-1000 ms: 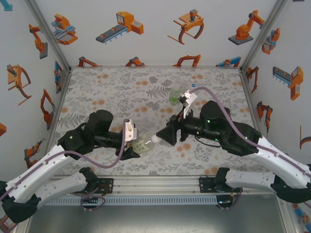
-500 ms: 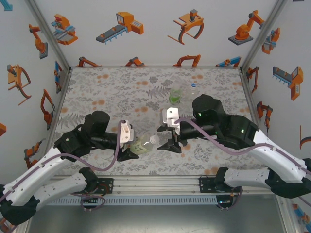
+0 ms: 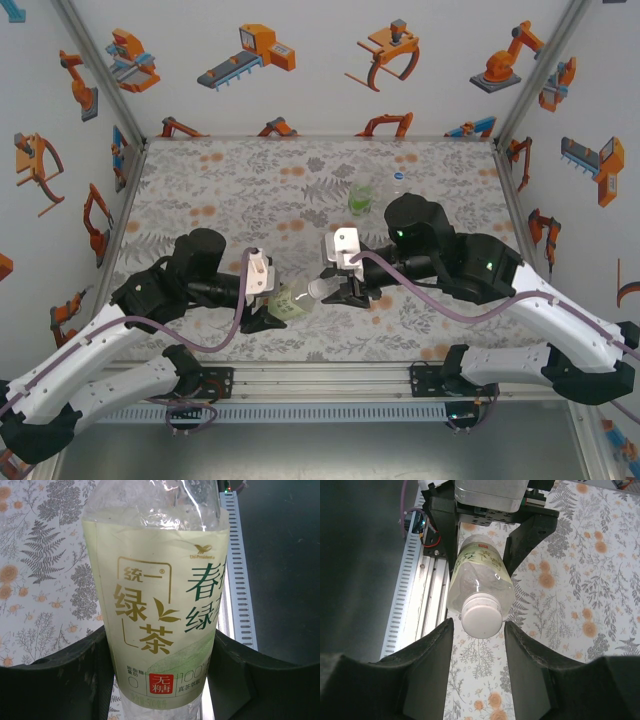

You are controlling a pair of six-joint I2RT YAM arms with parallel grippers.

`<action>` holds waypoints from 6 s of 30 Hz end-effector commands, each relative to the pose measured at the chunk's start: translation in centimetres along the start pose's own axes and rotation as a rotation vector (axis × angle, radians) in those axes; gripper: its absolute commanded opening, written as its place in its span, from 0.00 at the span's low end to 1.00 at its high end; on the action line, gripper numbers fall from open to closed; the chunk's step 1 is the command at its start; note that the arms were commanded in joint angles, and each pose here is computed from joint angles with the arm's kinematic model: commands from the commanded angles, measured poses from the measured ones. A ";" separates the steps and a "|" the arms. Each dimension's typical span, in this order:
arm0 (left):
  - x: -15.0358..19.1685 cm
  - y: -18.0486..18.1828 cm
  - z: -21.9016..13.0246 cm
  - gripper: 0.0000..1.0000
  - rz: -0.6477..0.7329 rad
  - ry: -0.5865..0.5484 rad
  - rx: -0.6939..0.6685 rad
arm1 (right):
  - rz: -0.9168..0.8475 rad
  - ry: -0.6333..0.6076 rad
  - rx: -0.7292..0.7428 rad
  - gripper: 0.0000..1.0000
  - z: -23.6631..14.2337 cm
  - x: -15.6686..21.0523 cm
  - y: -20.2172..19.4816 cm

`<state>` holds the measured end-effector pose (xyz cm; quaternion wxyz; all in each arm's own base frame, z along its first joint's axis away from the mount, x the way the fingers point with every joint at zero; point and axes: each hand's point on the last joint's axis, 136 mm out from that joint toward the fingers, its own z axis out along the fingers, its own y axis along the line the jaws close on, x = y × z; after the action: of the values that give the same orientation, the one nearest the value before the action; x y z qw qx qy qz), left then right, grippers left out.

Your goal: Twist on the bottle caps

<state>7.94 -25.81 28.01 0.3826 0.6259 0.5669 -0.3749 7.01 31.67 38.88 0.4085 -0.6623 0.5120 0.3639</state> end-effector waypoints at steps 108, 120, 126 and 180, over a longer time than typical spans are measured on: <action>-0.9 -0.9 -0.6 0.00 0.040 -0.009 0.038 | 0.030 -0.075 0.014 0.45 0.0 0.6 0.4; -1.0 -0.9 -0.7 0.00 0.040 -0.015 0.034 | 0.037 -0.077 0.012 0.42 0.3 0.6 0.3; -1.1 -0.8 -0.6 0.00 0.041 -0.016 0.031 | 0.041 -0.081 0.009 0.44 0.2 0.5 0.3; -0.5 0.7 -0.5 0.00 0.041 0.007 -0.049 | 0.815 -0.269 0.447 0.51 -3.6 1.4 -6.5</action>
<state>9.44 -25.29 27.05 0.3880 0.6226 0.5948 -0.3288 14.64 28.95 36.06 0.3328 -0.1285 0.8086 0.4679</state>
